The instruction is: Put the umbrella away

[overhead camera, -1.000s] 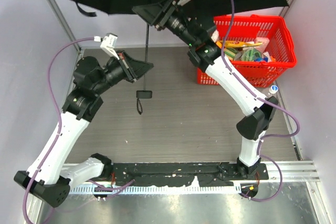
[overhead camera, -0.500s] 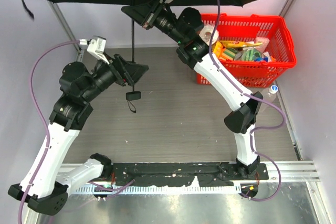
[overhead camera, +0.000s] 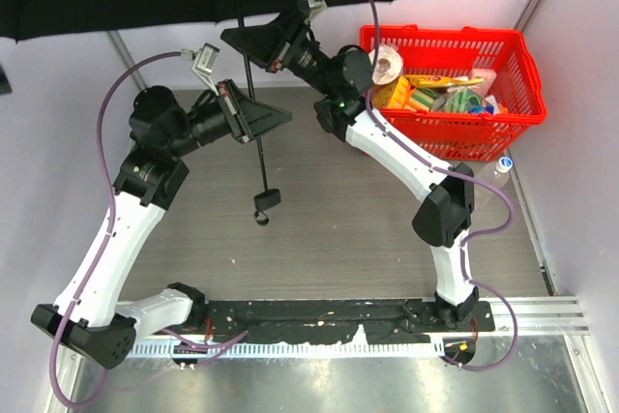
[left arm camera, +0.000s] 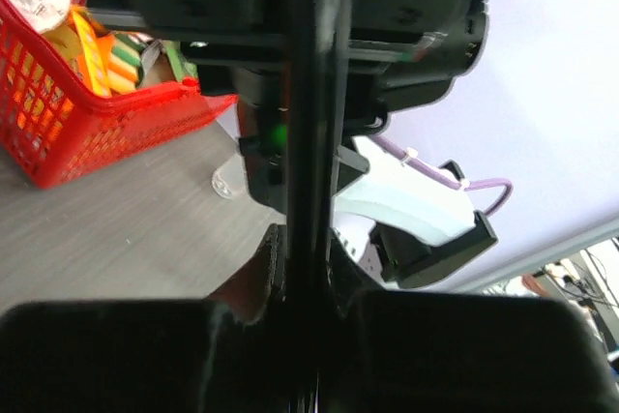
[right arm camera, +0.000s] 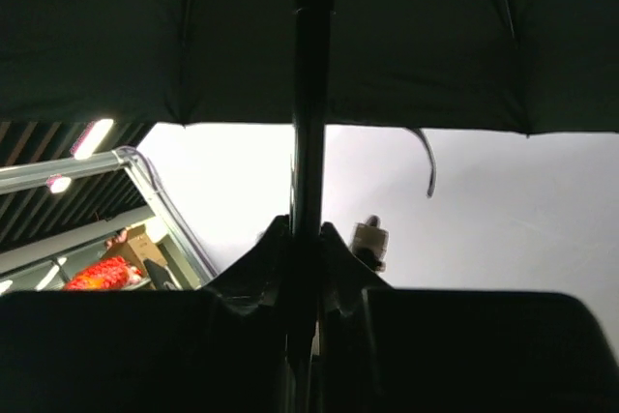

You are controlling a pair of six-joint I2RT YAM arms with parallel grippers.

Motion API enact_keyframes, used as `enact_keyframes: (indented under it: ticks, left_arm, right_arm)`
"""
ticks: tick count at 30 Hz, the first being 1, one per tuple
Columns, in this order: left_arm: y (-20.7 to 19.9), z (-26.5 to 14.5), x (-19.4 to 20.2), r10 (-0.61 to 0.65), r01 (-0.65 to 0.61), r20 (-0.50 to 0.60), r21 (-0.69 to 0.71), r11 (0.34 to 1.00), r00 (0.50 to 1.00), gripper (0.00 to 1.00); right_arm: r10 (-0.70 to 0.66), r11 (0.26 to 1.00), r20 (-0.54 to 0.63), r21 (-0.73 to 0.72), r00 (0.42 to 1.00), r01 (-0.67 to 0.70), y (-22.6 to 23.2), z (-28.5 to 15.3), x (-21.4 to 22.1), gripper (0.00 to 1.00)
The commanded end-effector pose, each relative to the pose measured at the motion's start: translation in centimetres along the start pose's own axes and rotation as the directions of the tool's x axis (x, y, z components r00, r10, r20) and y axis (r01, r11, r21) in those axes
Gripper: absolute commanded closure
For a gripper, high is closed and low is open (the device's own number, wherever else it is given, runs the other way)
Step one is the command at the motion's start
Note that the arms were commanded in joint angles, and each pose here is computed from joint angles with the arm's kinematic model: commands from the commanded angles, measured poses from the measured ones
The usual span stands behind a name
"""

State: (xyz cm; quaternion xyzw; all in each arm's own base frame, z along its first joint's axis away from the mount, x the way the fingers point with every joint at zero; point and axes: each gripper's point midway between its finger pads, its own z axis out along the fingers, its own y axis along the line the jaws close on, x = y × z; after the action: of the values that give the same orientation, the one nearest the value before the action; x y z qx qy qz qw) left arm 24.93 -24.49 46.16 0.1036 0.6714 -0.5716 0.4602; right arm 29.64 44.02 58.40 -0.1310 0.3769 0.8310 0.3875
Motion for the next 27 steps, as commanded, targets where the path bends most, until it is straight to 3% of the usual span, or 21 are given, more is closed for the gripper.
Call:
enact_keyframes:
  ticks: [1,3,5,6,8,10,14,15,22,27]
  left_arm:
    - [-2.7,-1.6,-3.1,0.121,-0.122,0.123,0.001,0.992,0.985,1.0]
    - [-1.3,-2.6,-3.8,0.174,-0.156,0.168,-0.113,0.981,0.97,1.0]
    - [0.0,-3.8,-4.4,0.223,-0.176,0.197,-0.23,0.957,0.955,1.0]
    - [0.4,-4.4,-4.8,0.244,-0.182,0.209,-0.276,0.944,0.947,1.0]
    - [0.7,-5.4,-5.0,0.278,-0.2,0.219,-0.32,0.926,0.935,1.0]
    - [0.7,-6.1,-5.2,0.304,-0.215,0.226,-0.349,0.912,0.925,1.0]
    - [1.3,-6.9,-5.3,0.342,-0.239,0.213,-0.397,0.886,0.915,1.0]
    - [1.4,-6.9,-5.3,0.349,-0.242,0.214,-0.405,0.882,0.912,1.0]
    - [2.4,-7.3,-5.2,0.397,-0.278,0.172,-0.472,0.837,0.902,1.0]
    - [3.2,-6.4,-4.5,0.398,-0.297,0.133,-0.466,0.833,0.908,1.0]
  right_arm:
    - [-0.065,0.987,0.015,-0.143,0.998,0.066,7.3,-0.4,-0.8,0.99]
    - [-0.112,0.993,0.006,-0.033,0.994,0.112,5.6,0.1,-1.0,0.99]
    - [-0.147,0.977,-0.013,0.155,0.989,0.147,2.0,0.3,-1.3,0.83]
    - [-0.186,0.95,-0.001,0.255,0.983,0.18,0.3,0.2,-2.1,0.69]
    - [-0.21,0.918,0.015,0.347,0.977,0.192,-1.6,0.0,-2.9,0.56]
    - [-0.246,0.889,0.021,0.403,0.969,0.217,-2.9,0.1,-3.6,0.51]
    - [-0.321,0.842,0.022,0.465,0.947,0.275,-3.6,1.2,-4.6,0.48]
    - [-0.312,0.804,0.001,0.533,0.95,0.263,-5.0,0.6,-4.0,0.47]
    - [-0.452,0.679,-0.074,0.618,0.889,0.397,-6.5,0.4,-3.0,0.38]
    - [-0.462,0.677,-0.116,0.594,0.879,0.434,-7.2,1.0,-1.3,0.34]
